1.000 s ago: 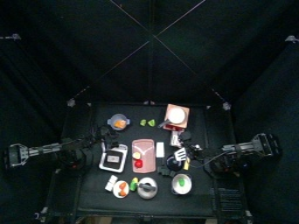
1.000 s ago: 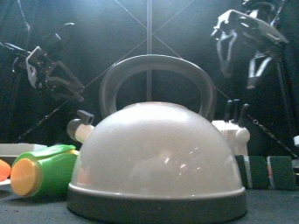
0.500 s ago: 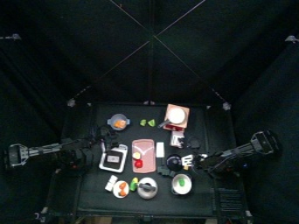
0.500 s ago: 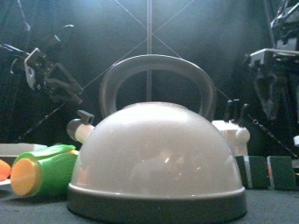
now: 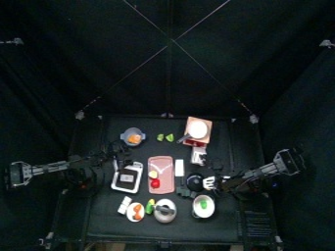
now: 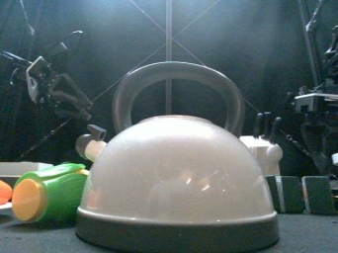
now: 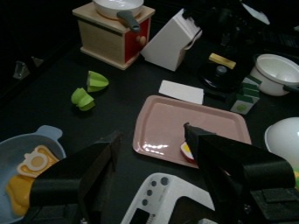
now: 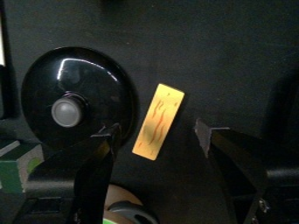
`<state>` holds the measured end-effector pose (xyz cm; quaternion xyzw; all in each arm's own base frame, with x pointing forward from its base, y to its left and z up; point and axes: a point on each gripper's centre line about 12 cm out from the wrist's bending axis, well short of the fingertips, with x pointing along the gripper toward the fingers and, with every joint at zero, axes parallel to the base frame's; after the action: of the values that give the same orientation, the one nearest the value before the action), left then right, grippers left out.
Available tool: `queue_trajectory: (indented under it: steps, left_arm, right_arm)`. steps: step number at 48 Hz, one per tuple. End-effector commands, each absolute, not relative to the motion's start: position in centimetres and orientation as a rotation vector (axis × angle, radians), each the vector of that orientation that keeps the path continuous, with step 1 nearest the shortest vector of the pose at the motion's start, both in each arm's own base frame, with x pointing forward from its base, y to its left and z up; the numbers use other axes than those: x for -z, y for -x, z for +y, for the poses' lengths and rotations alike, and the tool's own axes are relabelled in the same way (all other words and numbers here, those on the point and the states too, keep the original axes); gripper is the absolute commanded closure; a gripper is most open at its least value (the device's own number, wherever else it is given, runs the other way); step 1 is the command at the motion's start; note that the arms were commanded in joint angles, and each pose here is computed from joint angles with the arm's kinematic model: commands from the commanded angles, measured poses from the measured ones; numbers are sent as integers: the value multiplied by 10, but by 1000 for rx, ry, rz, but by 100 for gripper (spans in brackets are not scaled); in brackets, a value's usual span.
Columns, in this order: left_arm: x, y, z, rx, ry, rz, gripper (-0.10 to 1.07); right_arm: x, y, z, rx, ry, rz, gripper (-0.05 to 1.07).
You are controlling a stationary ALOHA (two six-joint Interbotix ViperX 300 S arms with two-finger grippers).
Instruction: Grab egg block
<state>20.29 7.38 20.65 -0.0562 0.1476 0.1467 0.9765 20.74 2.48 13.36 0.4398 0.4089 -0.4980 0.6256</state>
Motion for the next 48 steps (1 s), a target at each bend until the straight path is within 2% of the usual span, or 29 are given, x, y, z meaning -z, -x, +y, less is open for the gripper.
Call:
queue_trajectory:
  steps: [1, 23, 48]
  left_arm:
    - [-211, -205, 75, -298, 112, 285, 4]
    - [-210, -204, 75, -300, 113, 288, 4]
    - [-210, -204, 76, -300, 114, 289, 4]
  right_arm:
    - [-131, -207, 24, 1144, -1032, 924, 4]
    - [-109, -207, 18, 1187, -1030, 950, 4]
    - [-102, -200, 14, 1214, -1039, 961, 5]
